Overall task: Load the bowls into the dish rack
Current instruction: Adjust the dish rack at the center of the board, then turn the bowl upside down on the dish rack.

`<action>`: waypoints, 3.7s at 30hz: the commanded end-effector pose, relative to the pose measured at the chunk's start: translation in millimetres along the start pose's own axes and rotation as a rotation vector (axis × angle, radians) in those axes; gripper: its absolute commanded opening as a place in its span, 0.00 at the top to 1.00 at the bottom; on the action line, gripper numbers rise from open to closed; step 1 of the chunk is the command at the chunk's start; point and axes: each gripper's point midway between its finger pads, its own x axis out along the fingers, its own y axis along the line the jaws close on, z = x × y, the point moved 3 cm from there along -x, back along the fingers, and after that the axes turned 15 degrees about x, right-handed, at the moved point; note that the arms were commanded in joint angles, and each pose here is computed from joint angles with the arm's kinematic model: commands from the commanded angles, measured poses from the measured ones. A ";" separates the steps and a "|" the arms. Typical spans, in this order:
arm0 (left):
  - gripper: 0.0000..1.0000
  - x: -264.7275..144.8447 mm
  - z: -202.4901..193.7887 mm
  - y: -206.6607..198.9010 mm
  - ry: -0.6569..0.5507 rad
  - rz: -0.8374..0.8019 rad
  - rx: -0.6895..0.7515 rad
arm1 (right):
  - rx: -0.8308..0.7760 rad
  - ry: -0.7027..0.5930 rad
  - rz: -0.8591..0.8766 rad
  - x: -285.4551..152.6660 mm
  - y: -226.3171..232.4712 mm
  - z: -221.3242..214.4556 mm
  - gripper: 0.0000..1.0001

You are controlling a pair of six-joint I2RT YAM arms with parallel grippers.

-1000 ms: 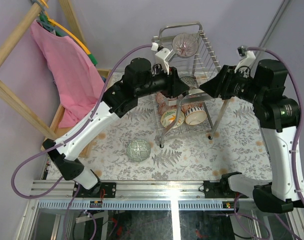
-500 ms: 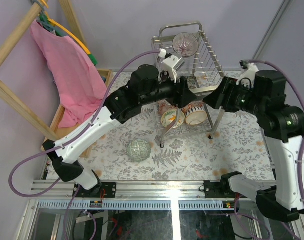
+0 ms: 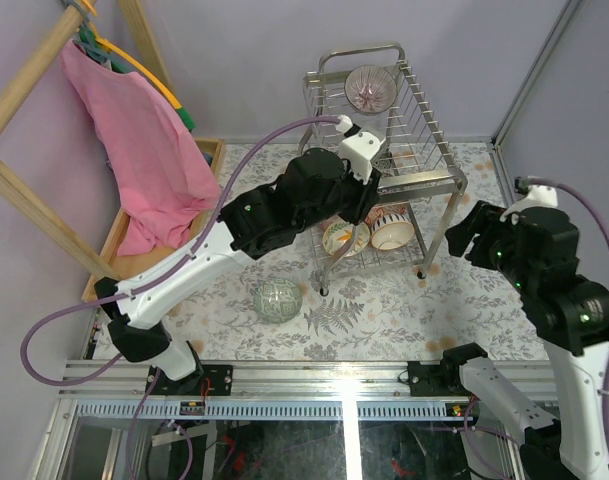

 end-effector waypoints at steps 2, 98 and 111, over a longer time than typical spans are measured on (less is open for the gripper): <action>0.83 -1.2 6.9 8.2 0.006 0.073 0.056 | -0.031 -0.107 -0.016 35.7 -10.1 2.3 0.33; 0.26 -95.5 66.3 50.7 -0.161 0.170 0.010 | -0.322 -0.076 0.518 183.2 194.6 127.1 0.38; 0.24 14.5 47.7 181.3 -0.092 0.205 0.029 | -0.326 -0.148 0.498 203.9 178.4 116.1 0.42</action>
